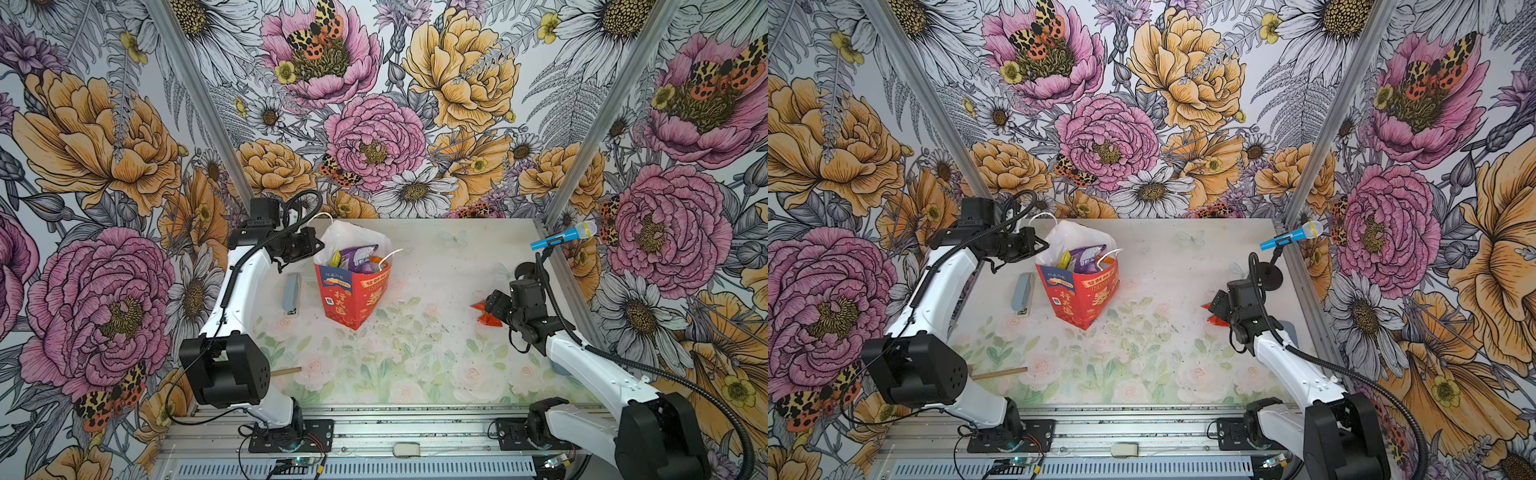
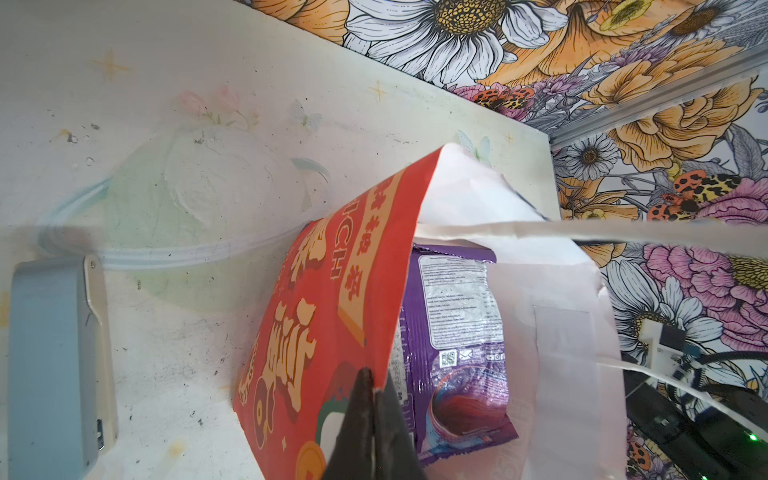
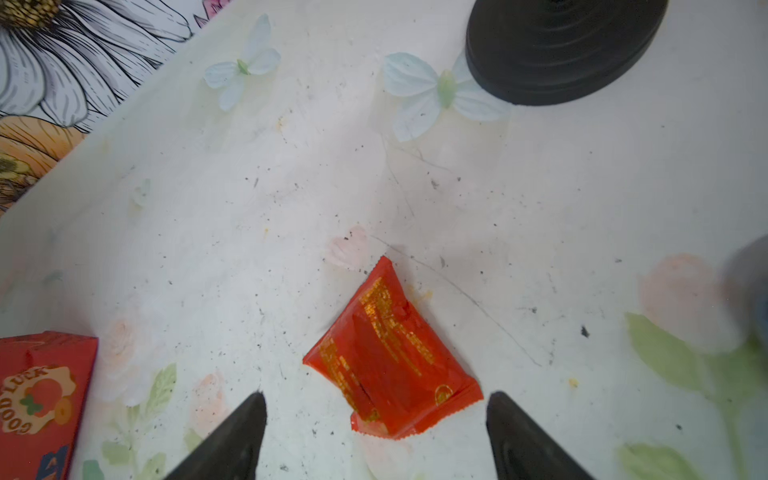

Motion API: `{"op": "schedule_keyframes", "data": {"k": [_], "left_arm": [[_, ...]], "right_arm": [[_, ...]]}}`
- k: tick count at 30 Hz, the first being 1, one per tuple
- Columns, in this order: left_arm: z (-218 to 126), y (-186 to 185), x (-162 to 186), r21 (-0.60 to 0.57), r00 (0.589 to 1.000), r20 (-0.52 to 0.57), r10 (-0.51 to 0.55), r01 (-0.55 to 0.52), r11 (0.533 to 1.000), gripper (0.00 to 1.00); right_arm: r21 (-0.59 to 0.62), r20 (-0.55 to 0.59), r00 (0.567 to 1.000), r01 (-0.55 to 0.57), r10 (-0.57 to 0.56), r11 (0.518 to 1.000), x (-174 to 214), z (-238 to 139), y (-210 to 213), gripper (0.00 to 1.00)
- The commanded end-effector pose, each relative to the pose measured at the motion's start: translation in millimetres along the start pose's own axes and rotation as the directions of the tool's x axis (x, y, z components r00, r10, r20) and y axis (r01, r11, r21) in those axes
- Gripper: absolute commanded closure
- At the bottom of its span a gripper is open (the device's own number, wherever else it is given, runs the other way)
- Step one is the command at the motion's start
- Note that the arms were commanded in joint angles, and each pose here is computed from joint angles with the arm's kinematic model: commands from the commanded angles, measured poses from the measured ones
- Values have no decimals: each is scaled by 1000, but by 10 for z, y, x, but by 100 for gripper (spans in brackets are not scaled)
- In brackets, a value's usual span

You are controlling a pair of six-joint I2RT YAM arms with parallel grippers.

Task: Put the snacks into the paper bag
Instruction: 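Move the right gripper toward the small red candy packet on the table, then lower the right gripper onto the red candy packet and close on it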

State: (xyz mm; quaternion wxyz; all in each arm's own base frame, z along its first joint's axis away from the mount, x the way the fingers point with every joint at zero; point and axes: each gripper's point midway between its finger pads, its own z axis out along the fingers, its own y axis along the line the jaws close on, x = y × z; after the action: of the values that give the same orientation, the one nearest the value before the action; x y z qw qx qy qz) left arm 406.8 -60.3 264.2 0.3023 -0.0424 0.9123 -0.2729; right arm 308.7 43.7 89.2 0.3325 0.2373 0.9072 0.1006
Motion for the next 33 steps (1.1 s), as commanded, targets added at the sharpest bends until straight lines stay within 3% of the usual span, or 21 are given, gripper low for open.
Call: {"op": "schedule_keyframes", "data": {"k": [1, 21, 33], "left_arm": [[-17, -7, 27, -7, 1000, 4, -3, 3, 1000, 100], [-17, -9, 25, -5, 1000, 4, -4, 4, 1000, 100], [-3, -1, 30, -6, 1000, 0, -6, 6, 1000, 100]], "right_arm": [[16, -30, 999, 35, -35, 999, 24, 100, -16, 16], [-3, -150, 987, 66, -65, 998, 274, 482, 9, 31], [-77, -180, 982, 43, -56, 996, 328, 481, 182, 49]]}}
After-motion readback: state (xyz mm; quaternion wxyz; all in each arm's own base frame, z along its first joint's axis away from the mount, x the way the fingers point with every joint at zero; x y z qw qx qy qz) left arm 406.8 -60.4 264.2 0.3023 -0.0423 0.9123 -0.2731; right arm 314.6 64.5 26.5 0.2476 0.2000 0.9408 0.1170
